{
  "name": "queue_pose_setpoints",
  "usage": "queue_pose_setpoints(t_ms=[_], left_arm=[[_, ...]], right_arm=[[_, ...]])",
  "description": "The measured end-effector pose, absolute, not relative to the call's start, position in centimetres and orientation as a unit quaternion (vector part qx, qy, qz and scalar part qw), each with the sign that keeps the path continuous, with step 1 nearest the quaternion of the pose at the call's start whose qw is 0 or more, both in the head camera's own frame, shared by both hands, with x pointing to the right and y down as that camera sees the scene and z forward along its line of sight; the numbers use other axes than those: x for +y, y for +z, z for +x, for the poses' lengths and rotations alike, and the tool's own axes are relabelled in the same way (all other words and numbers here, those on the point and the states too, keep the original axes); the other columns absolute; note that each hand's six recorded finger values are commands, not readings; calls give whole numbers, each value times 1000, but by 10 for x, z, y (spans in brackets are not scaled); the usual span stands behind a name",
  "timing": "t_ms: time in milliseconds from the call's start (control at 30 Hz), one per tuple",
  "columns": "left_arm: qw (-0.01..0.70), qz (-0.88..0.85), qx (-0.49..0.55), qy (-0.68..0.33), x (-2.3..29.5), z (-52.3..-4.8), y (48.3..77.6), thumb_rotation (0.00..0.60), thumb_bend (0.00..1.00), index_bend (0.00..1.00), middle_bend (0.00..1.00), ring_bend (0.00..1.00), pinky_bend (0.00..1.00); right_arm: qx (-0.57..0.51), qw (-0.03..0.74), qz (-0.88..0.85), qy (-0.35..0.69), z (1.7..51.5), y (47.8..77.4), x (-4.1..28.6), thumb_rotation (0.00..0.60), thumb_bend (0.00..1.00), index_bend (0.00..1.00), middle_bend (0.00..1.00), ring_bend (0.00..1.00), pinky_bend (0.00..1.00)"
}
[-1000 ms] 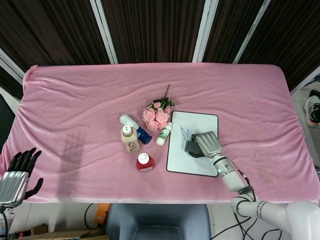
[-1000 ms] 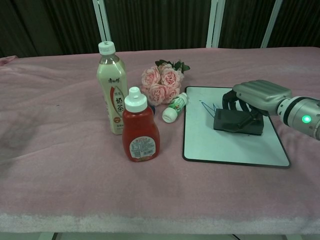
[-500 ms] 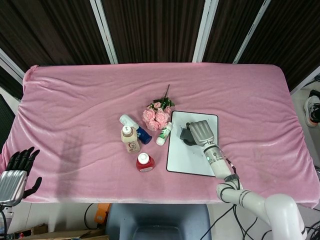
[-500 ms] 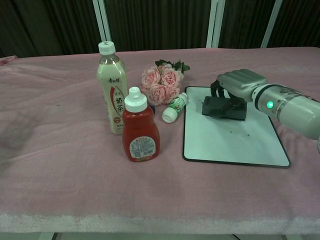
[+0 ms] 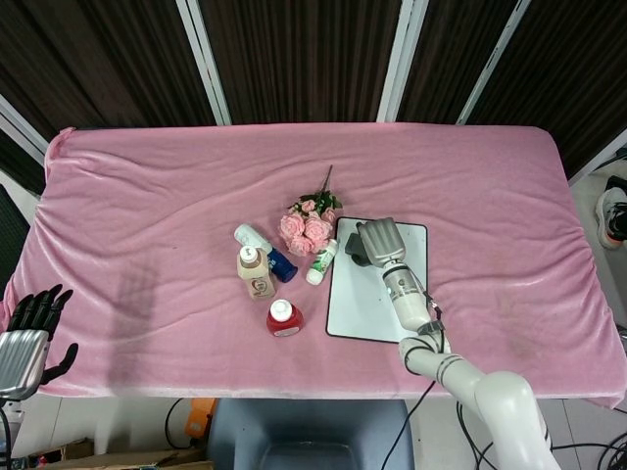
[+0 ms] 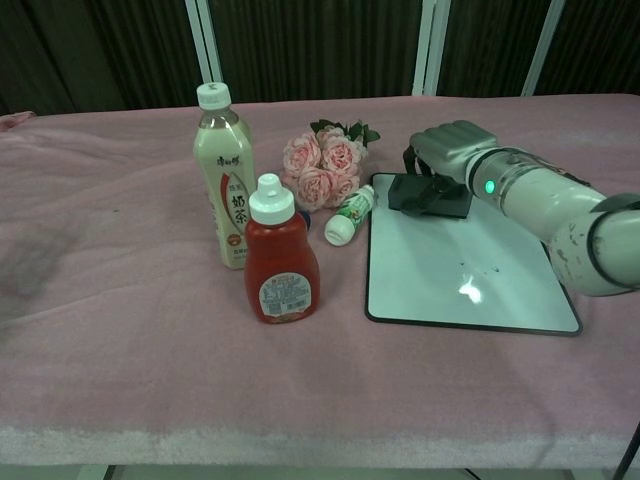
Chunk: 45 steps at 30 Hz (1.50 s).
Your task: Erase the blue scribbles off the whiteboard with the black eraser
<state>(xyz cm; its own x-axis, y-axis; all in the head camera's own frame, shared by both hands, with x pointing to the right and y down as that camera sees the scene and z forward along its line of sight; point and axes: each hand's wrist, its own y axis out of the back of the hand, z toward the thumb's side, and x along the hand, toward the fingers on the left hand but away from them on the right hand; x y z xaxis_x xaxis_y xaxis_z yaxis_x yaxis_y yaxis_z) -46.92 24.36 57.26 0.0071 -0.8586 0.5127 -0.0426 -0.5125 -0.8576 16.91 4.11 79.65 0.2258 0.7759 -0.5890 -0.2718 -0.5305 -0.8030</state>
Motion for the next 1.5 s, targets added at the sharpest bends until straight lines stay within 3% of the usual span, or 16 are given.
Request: queue_pose_setpoints(t_ms=[400, 1133, 1500], left_arm=[[340, -629, 357, -601, 245, -466, 572, 600, 399, 0, 0, 0, 0], [350, -636, 351, -591, 252, -458, 568, 600, 398, 0, 0, 0, 0], [351, -640, 353, -585, 255, -456, 565, 600, 399, 0, 0, 0, 0]], right_arm=[[-195, 433, -652, 591, 195, 798, 53, 600, 484, 944, 727, 739, 816], [-99, 451, -729, 505, 235, 744, 179, 600, 483, 944, 726, 739, 816], [-175, 493, -681, 513, 282, 698, 163, 600, 483, 933, 726, 739, 816]])
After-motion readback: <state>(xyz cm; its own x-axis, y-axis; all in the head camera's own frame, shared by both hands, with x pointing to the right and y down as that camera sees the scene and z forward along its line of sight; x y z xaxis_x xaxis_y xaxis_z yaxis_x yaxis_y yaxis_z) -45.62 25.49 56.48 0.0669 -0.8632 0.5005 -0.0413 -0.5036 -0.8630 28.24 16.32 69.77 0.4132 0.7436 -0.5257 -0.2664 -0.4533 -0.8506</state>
